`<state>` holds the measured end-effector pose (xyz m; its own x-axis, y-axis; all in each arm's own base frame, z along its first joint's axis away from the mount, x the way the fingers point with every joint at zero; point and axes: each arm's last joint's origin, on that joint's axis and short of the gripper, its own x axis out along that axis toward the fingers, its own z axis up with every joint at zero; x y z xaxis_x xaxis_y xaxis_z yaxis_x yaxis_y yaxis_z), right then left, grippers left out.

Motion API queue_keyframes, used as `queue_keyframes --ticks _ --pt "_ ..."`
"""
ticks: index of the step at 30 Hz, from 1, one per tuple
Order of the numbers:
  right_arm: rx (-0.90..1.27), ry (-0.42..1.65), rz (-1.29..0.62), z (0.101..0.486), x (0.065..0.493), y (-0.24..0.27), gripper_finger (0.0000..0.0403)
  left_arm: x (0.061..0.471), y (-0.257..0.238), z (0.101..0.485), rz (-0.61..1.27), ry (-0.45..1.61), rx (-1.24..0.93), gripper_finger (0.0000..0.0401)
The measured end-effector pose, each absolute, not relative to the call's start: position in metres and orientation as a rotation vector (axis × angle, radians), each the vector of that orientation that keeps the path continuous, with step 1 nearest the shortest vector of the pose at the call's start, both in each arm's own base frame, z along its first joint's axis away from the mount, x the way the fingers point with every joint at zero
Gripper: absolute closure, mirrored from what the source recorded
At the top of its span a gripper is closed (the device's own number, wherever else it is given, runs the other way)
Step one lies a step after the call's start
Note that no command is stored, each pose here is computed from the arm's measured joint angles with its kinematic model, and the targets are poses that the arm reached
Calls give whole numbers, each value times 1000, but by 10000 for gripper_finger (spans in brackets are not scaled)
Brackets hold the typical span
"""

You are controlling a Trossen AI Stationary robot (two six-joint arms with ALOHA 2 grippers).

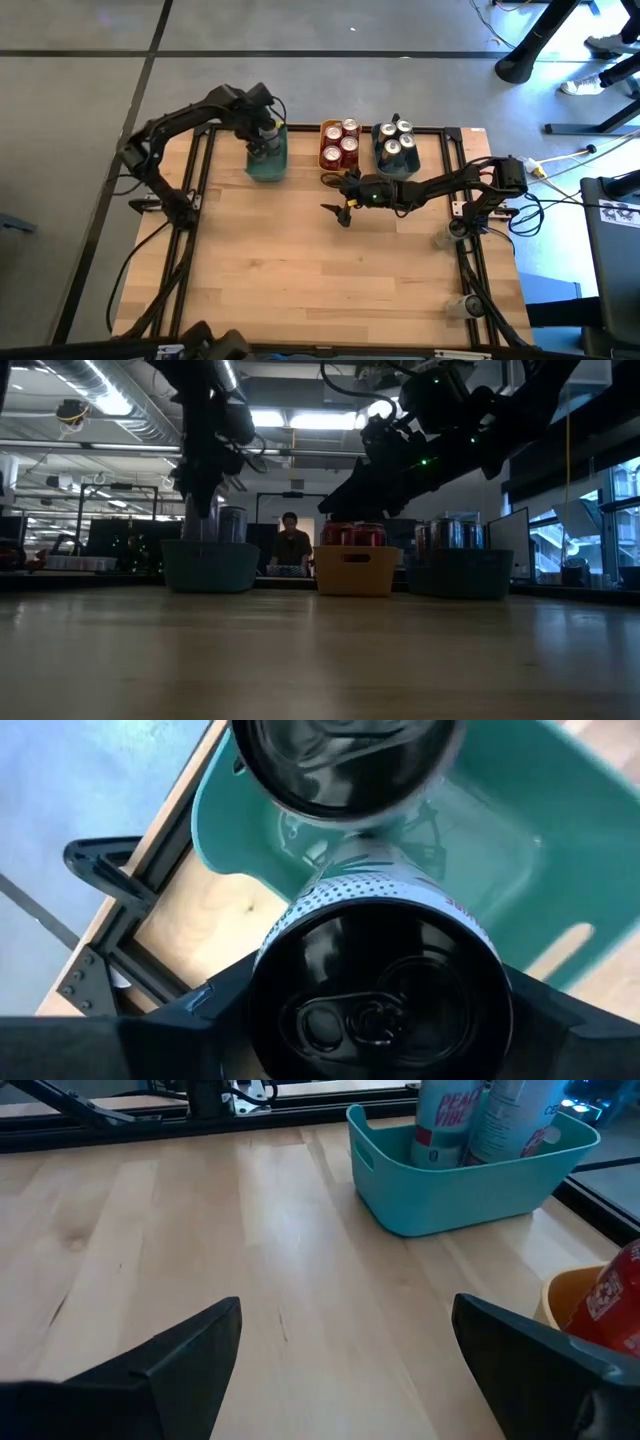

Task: Sort soda cans
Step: Put the bottom left white pink soda can into the green bin

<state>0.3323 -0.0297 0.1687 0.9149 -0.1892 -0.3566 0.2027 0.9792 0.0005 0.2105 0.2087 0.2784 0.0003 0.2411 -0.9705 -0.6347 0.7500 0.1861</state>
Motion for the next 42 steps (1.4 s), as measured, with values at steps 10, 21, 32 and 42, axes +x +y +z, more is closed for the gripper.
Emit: queue_keyframes --ticks 10,21,32,42 --pt "44 363 -207 169 332 -30 43 218 220 261 686 1451 -341 148" --pt "45 385 -207 167 331 -30 43 218 219 261 670 1471 -335 112" --pt "62 383 -210 167 331 -30 43 214 215 269 673 1454 -318 107" --pt "64 383 -210 167 332 -30 43 216 211 277 679 1469 -299 107"
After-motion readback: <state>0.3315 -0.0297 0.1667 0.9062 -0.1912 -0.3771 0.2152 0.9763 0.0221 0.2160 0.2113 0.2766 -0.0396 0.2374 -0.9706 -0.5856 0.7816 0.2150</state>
